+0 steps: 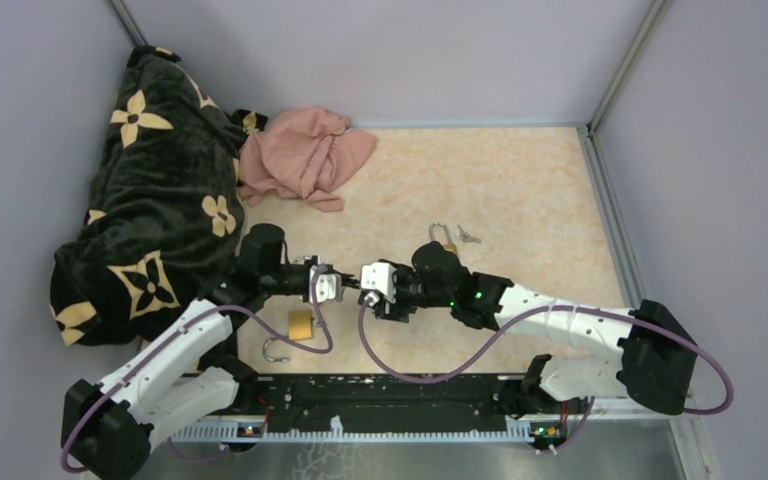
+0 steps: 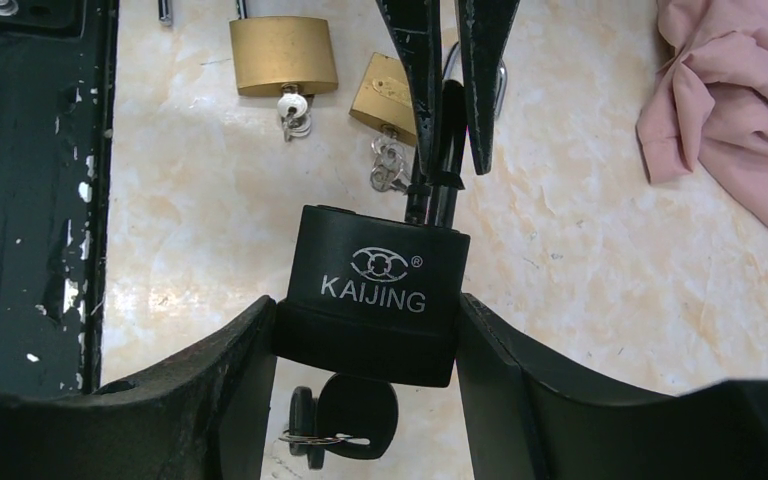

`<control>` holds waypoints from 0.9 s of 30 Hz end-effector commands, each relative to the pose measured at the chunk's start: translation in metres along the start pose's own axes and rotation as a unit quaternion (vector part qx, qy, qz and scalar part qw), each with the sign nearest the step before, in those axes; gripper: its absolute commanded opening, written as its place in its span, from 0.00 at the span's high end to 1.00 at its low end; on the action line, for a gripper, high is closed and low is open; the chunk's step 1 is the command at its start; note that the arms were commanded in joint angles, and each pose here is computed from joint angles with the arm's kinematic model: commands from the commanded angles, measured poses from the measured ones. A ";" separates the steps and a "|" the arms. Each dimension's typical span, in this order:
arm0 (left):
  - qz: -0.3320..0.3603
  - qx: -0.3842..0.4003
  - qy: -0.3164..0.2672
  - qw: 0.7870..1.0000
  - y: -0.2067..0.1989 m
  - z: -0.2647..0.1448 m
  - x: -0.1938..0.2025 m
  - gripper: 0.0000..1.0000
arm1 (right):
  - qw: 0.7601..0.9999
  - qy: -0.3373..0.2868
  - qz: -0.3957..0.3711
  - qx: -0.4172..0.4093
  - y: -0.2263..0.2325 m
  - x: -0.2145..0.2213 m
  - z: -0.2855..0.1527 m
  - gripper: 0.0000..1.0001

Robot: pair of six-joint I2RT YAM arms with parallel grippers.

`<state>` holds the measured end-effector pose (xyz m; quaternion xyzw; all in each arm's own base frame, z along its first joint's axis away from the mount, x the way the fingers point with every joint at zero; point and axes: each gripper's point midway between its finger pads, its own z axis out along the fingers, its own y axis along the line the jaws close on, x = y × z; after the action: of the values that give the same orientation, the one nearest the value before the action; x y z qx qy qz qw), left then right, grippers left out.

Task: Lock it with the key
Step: Pick up the lock from the center of the board, then lock the lock.

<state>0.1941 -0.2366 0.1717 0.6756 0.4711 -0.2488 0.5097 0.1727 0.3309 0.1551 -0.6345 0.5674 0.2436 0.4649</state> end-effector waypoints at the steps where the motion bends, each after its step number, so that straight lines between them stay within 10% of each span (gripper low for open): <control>1: 0.018 -0.015 -0.062 0.998 0.011 -0.003 -0.040 1.00 | 0.986 -0.085 -0.012 0.142 -0.065 -0.054 -0.008 0.67; 14: 0.070 -0.036 -0.038 0.996 0.017 -0.003 -0.028 1.00 | 0.983 -0.054 0.000 0.173 -0.075 -0.027 0.009 0.35; 17: 0.084 -0.034 -0.027 0.996 0.015 -0.003 -0.022 1.00 | 0.985 -0.059 0.012 0.163 -0.074 -0.022 0.010 0.03; 27: 0.045 -0.045 -0.029 0.998 0.020 -0.003 -0.024 1.00 | 0.984 -0.129 0.102 0.063 -0.058 -0.024 -0.010 0.02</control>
<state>0.2020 -0.2337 0.1716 0.6837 0.4579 -0.2029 0.5307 0.2309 0.3313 0.1619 -0.5363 0.6085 0.2390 0.5339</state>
